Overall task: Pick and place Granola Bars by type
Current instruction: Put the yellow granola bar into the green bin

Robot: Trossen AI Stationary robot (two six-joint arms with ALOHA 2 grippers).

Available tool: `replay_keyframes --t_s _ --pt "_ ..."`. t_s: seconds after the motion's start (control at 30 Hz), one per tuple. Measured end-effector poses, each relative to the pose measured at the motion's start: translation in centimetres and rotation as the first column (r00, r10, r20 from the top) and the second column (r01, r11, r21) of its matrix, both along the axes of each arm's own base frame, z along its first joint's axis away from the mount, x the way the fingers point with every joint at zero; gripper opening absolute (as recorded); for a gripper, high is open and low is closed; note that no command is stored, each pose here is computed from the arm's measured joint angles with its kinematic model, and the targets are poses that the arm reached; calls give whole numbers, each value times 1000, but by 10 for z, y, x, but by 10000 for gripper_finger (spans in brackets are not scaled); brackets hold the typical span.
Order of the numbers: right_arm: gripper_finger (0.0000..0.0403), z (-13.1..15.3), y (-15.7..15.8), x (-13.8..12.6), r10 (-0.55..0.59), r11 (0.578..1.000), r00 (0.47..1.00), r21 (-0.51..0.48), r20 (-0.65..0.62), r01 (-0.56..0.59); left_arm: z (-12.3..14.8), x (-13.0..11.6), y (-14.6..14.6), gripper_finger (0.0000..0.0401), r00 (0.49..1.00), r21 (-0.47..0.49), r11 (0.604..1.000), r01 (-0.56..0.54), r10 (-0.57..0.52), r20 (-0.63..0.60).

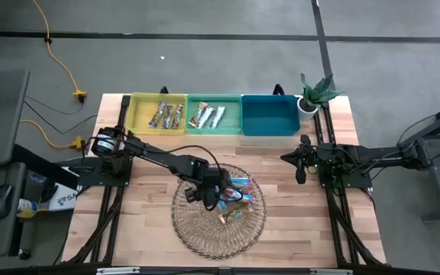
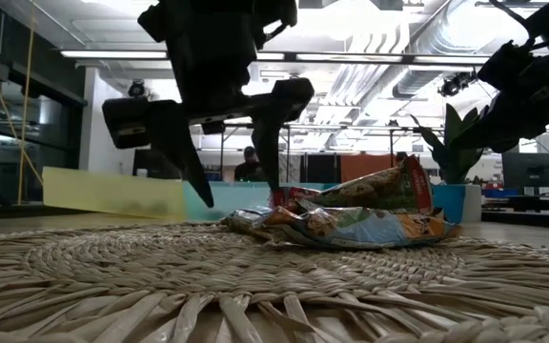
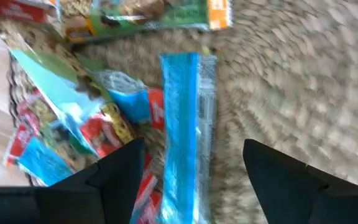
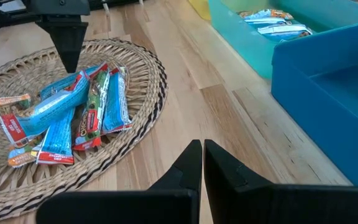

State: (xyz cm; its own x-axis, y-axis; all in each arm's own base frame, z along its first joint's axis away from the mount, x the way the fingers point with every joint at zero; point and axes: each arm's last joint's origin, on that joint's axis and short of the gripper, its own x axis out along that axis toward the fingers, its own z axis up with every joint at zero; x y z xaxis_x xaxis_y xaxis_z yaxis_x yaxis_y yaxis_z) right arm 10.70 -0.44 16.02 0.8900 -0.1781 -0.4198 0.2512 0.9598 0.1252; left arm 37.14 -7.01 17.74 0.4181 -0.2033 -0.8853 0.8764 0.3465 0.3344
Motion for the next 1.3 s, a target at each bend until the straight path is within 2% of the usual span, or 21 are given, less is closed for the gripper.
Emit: replay_keyframes --t_s 0.9,1.0,1.3 --pt "0 0 0 0 0 1000 1000 0 1 0 -26 10 -2 267 1000 -20 1000 5 -5 -28" --pt "0 0 0 0 0 1000 1000 0 0 0 -27 10 -2 250 999 -20 1000 4 -5 -32" --pt "0 0 0 0 0 1000 1000 0 0 0 -28 13 -3 153 999 -36 999 -34 34 -11"
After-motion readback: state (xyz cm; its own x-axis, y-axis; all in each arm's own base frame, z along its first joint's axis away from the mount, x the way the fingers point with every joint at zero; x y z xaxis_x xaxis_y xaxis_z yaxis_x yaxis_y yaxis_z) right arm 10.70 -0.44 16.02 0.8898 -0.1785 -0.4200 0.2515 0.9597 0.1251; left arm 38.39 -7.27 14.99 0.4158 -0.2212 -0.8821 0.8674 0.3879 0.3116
